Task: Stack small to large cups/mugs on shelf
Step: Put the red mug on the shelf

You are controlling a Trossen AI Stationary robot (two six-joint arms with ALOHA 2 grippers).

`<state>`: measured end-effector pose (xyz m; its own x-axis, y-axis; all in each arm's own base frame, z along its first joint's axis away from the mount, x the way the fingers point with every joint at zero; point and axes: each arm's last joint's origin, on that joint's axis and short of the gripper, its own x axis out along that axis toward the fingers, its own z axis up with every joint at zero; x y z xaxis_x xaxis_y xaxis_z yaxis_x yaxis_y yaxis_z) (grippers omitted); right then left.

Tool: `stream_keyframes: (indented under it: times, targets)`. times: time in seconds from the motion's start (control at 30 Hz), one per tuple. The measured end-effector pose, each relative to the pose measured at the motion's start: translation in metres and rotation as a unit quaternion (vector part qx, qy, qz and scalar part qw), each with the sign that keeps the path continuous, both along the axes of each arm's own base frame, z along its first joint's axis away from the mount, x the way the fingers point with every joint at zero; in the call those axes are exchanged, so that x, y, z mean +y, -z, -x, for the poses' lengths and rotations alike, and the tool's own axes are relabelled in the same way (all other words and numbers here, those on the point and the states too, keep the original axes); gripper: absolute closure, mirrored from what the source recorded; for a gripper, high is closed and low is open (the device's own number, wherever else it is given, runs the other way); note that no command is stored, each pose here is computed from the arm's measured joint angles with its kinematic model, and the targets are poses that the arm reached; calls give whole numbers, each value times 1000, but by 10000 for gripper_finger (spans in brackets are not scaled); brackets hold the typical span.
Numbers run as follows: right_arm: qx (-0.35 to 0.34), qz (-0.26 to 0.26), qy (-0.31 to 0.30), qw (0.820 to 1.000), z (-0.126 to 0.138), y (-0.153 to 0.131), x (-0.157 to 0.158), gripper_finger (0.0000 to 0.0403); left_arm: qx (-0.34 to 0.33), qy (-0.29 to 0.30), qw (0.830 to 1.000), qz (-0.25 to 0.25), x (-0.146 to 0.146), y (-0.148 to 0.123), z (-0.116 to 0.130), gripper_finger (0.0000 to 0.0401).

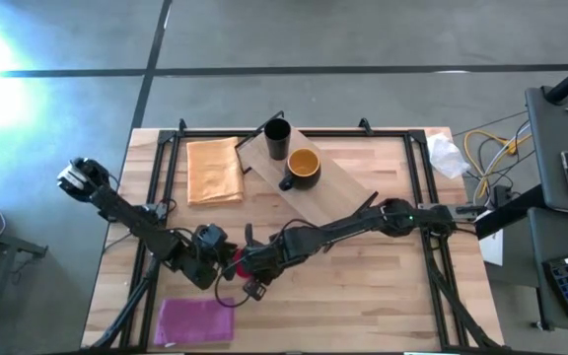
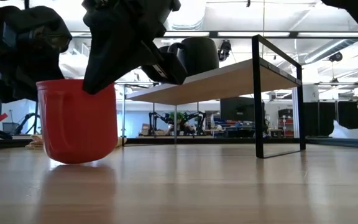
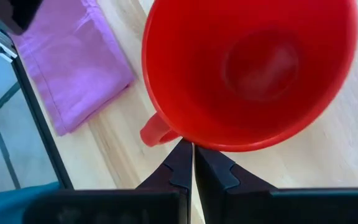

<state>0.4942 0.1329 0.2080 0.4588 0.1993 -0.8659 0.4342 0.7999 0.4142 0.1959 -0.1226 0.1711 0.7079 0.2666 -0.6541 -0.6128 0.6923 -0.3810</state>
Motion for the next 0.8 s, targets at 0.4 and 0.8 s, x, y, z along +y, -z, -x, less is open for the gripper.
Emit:
stream_keyframes:
  times: [0.4,0.8]
  targets:
    - [10,-17,-2,1000,1,0,-1,394,2,13,1000,-20,8,-2,-8,335]
    - [2,-23,-15,1000,1,-4,-1,394,8,37,999,-33,13,-3,-14,335]
